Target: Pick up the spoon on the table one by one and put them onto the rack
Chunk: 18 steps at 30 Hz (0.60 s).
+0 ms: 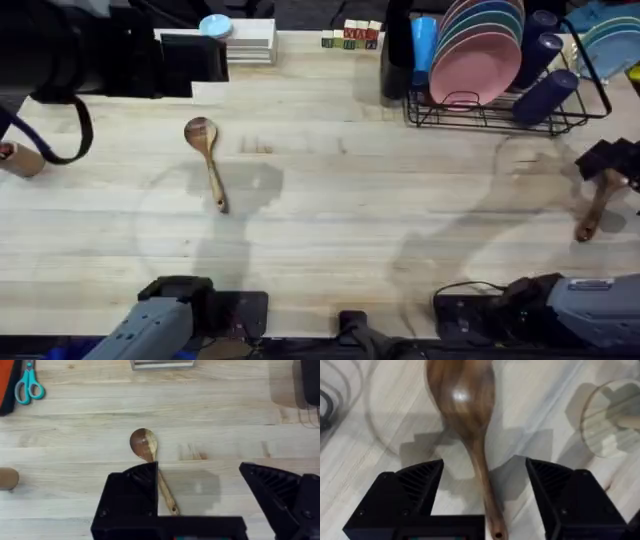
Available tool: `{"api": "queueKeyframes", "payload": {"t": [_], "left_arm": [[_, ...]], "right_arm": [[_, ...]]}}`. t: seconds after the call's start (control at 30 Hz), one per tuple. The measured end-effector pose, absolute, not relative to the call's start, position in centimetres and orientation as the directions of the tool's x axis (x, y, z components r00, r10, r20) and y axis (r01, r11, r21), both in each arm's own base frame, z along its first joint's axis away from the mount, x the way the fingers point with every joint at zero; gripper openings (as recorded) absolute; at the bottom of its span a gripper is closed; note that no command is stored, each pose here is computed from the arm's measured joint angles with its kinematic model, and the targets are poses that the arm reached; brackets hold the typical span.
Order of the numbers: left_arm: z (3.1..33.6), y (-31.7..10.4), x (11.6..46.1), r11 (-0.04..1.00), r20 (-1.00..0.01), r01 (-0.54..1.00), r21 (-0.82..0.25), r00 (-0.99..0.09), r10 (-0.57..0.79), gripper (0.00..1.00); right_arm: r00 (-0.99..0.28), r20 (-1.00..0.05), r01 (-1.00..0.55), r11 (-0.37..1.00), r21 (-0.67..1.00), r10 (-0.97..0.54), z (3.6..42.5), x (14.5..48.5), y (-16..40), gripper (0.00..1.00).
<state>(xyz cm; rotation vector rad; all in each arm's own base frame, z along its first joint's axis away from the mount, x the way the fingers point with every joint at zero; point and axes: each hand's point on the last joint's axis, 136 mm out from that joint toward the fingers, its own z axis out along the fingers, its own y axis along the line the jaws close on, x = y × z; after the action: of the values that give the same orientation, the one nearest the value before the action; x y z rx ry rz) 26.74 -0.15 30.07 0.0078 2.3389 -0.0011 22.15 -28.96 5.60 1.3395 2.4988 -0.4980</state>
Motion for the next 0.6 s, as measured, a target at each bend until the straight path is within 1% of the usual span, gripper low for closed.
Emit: {"api": "queueKeyframes", "payload": {"t": [0.07,0.43,0.57,0.6], "left_arm": [[30.1,-0.2,26.7,1.000,-0.719,0.006,0.002,-0.695,0.005,0.993],[30.1,-0.1,26.7,1.000,-0.719,0.006,0.002,-0.695,0.005,0.993],[29.9,-0.2,26.6,1.000,-0.714,0.006,0.002,-0.700,0.006,0.993],[29.6,-0.1,26.3,1.000,-0.700,0.006,0.002,-0.714,0.005,0.993]], "right_arm": [[-0.544,-0.373,0.836,0.522,-0.166,0.752,4.6,22.5,-29.0,0.996],[-0.536,-0.359,0.837,0.537,-0.106,0.764,4.0,23.4,-29.0,0.995],[-0.532,-0.353,0.835,0.545,-0.070,0.769,3.8,23.9,-28.9,0.995],[-0.534,-0.339,0.830,0.557,-0.035,0.774,3.6,24.3,-28.4,0.984]]}}
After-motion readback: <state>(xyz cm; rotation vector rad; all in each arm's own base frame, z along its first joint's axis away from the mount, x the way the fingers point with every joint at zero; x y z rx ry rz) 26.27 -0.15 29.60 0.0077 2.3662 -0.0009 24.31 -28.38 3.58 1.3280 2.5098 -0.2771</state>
